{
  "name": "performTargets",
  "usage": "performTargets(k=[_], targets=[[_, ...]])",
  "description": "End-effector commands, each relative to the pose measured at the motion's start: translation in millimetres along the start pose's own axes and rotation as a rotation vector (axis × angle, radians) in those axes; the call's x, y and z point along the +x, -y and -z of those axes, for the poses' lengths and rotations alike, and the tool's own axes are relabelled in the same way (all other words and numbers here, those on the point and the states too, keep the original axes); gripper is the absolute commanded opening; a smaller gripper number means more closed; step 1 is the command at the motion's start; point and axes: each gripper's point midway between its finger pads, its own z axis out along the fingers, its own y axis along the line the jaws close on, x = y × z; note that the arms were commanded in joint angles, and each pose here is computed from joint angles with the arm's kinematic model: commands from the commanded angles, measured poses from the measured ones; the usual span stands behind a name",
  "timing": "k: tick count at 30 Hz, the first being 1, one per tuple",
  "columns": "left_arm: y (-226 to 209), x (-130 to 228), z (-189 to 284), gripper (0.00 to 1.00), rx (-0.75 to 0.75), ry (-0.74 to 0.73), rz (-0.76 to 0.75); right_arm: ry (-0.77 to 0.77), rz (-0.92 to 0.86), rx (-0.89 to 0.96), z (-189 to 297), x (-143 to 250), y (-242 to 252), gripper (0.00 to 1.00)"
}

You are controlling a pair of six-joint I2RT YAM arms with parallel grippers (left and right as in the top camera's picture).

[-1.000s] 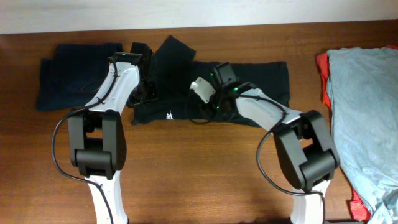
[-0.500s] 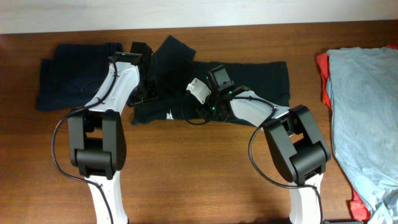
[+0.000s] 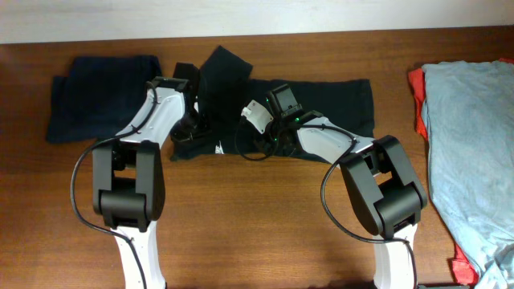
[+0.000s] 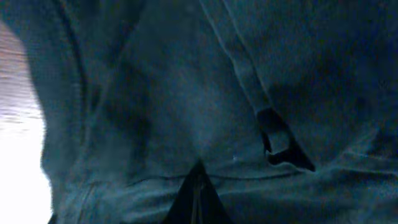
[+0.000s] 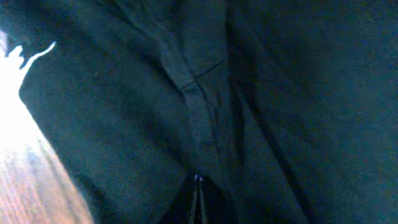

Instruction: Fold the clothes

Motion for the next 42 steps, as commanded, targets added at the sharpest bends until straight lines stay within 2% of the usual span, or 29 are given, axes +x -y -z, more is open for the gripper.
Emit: performTargets(k=[1,9,19,27,42], targets=[[1,6,-6,0.01,0.018,-0.008,0.009,-0.045,0.004,0.099,-4,7,17,0.04],[-12,11,-14,0.0,-0.042,-0.008,0.01,-0.012,0.022,0.197,-1,-4,36,0.04],[-31,6,-12,0.0,-0.154,0.027,0.0,-0.067,-0.041,0.138,-3,12,23,0.04],[-31,6,-12,0.0,-0.154,0.027,-0.003,-0.055,-0.035,0.269,3,7,50,0.04],[-31,6,-12,0.01,-0.153,0.028,-0.003,0.003,-0.054,0.346,14,-1,80,0.04]])
